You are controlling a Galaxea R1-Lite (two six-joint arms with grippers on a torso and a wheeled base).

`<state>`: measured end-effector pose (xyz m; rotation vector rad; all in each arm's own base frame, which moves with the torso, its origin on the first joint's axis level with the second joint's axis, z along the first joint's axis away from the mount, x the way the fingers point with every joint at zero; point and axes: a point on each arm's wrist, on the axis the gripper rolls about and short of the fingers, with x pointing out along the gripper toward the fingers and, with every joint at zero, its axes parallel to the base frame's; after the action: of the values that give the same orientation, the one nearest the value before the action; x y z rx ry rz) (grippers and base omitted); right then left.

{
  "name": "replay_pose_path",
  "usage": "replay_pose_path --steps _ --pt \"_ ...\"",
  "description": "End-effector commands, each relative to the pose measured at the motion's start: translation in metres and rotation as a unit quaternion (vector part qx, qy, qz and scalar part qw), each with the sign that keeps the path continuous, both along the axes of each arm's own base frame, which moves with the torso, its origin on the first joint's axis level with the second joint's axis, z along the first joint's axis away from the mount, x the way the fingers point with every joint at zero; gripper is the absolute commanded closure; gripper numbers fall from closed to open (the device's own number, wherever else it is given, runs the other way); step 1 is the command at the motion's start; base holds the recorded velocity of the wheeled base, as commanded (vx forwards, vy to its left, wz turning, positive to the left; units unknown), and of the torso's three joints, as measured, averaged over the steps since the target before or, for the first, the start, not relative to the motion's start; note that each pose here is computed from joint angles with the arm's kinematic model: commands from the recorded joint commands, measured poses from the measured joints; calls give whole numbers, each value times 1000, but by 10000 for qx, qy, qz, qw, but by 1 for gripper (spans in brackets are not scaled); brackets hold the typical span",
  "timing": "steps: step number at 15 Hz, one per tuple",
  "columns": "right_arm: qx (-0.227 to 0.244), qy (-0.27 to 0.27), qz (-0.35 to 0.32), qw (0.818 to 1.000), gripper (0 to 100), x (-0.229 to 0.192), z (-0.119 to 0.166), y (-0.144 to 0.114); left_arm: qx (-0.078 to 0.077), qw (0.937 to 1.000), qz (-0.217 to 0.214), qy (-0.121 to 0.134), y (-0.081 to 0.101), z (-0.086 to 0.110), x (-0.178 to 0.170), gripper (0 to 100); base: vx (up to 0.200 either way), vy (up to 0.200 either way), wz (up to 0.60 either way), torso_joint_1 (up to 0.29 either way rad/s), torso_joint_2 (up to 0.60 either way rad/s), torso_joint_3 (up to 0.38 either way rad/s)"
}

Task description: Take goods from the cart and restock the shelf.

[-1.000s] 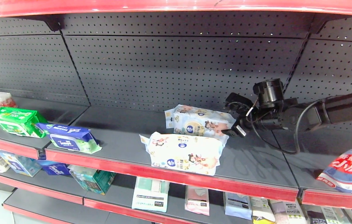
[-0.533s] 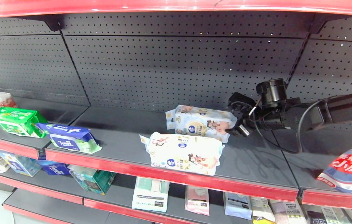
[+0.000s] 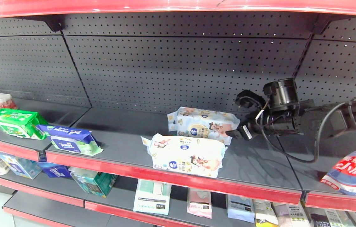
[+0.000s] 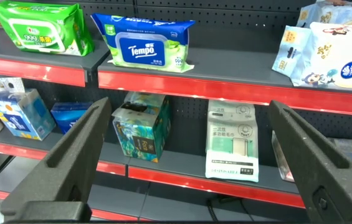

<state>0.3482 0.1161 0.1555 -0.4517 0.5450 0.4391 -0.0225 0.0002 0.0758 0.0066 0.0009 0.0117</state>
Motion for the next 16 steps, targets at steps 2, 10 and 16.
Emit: replay_pose_path --steps 2,10,16 --pt "317 -159 -142 9993 0 -23 22 2 -2 10000 3 -4 0 0 0 0 0 0 0 0 0 0" --pt "1255 -310 -742 9888 0 -74 54 14 -2 10000 -5 -4 0 0 0 0 0 0 0 0 0 0" --pt "1321 -243 -534 9895 0 -102 36 12 -2 10000 -5 -4 0 0 0 0 0 0 0 0 0 0"
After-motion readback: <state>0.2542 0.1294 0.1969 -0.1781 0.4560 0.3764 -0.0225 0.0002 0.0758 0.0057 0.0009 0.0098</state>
